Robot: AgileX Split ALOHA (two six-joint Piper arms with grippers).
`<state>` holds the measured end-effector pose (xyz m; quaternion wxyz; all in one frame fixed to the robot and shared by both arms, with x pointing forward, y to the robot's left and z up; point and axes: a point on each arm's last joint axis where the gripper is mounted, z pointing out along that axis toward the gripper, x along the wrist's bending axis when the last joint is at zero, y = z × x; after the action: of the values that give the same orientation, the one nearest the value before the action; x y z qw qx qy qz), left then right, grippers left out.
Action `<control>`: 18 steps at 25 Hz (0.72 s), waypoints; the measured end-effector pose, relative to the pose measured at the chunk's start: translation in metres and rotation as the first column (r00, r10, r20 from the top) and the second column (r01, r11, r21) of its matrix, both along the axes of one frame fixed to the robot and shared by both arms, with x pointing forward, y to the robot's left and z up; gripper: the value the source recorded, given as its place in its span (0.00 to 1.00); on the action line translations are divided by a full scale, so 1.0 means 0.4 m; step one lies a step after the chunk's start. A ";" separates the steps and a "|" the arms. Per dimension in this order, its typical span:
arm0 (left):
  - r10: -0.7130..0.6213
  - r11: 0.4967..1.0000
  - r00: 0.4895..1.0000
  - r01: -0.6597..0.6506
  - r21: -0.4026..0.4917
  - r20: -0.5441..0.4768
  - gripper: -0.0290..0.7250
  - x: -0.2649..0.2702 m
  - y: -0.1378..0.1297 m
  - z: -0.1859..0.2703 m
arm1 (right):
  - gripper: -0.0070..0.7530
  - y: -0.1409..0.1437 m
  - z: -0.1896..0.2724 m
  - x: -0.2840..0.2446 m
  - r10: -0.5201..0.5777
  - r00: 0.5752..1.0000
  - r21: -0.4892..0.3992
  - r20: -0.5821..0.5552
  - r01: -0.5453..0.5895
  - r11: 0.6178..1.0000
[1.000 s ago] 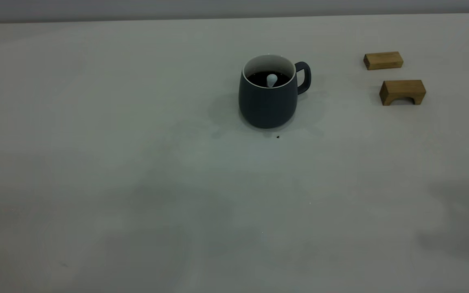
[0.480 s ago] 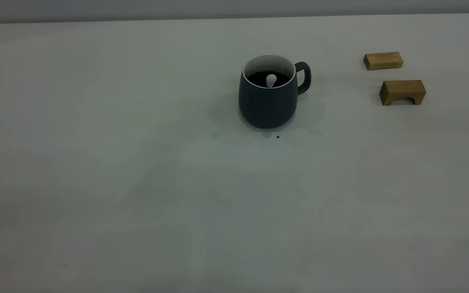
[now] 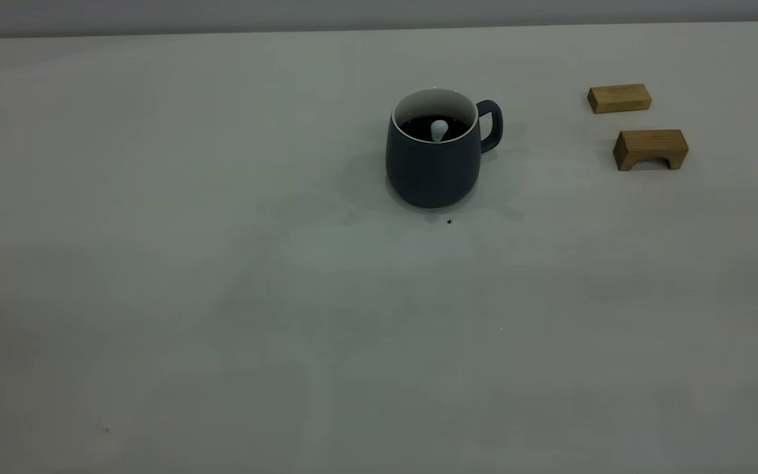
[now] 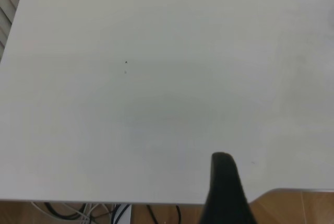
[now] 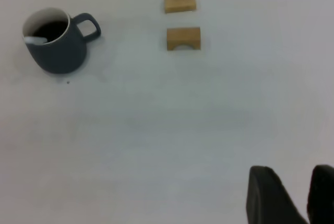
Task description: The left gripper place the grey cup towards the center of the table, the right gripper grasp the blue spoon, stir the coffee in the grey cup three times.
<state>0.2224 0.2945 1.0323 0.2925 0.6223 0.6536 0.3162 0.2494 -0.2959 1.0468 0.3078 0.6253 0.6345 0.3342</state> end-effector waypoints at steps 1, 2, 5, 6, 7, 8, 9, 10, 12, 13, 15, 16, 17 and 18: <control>0.000 1.000 1.000 0.000 0.000 0.000 0.81 0.000 0.000 0.000 | 0.32 0.000 -0.008 -0.013 0.000 1.000 -0.001 0.004 0.000 1.000; 0.001 1.000 1.000 -0.001 -0.001 0.000 0.81 0.000 0.000 0.000 | 0.32 -0.001 -0.014 -0.024 0.004 1.000 -0.008 0.014 -0.004 1.000; 0.001 1.000 1.000 -0.001 -0.001 0.000 0.81 0.000 0.000 0.000 | 0.32 0.000 -0.017 -0.033 0.008 0.999 -0.010 0.031 -0.008 1.000; 0.001 1.000 1.000 -0.001 -0.001 0.000 0.81 0.000 0.000 0.000 | 0.32 0.000 -0.020 -0.032 0.009 1.000 -0.011 0.029 -0.009 1.000; 0.000 1.000 1.000 0.000 0.000 0.000 0.81 0.000 0.000 0.000 | 0.32 0.000 -0.021 -0.032 0.010 1.000 -0.011 0.028 -0.009 1.000; 0.000 1.000 1.000 0.000 0.000 0.000 0.81 0.000 0.000 0.000 | 0.32 0.000 -0.022 -0.032 0.011 1.000 -0.013 0.027 -0.011 1.000; 0.000 1.000 1.000 0.000 0.000 0.000 0.81 0.000 0.000 0.000 | 0.32 0.000 -0.022 -0.032 0.013 1.000 -0.016 0.027 -0.013 1.000; 0.000 1.000 1.000 0.000 0.000 0.000 0.81 0.000 0.000 0.000 | 0.32 0.000 -0.022 -0.032 0.014 1.000 -0.016 0.028 -0.013 1.000; 0.000 1.000 1.000 0.000 0.000 0.000 0.81 0.000 0.000 0.000 | 0.32 0.000 -0.022 -0.032 0.014 1.000 -0.018 0.028 -0.013 1.000; 0.000 1.000 1.000 0.000 0.000 0.000 0.81 0.000 0.000 0.000 | 0.32 -0.001 -0.022 -0.032 0.013 1.000 -0.018 0.028 -0.013 1.000; 0.000 1.000 1.000 0.000 0.000 0.000 0.81 0.000 0.000 0.000 | 0.32 -0.001 -0.022 -0.032 0.013 1.000 -0.020 0.028 -0.012 1.000; 0.000 1.000 1.000 0.000 0.000 0.000 0.81 0.000 0.000 0.000 | 0.32 -0.001 -0.022 -0.032 0.013 1.000 -0.020 0.028 -0.013 1.000; 0.000 1.000 1.000 0.000 0.000 0.000 0.81 0.000 0.000 0.000 | 0.32 -0.001 -0.022 -0.032 0.014 1.000 -0.021 0.028 -0.013 1.000; 0.000 1.000 1.000 0.000 0.000 0.000 0.81 0.000 0.000 0.000 | 0.32 -0.001 -0.022 -0.032 0.014 0.999 -0.022 0.028 -0.014 1.000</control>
<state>0.2224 0.2945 1.0323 0.2925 0.6223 0.6536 0.3162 0.2366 -0.2962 1.0380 0.3212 0.6126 0.6381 0.3383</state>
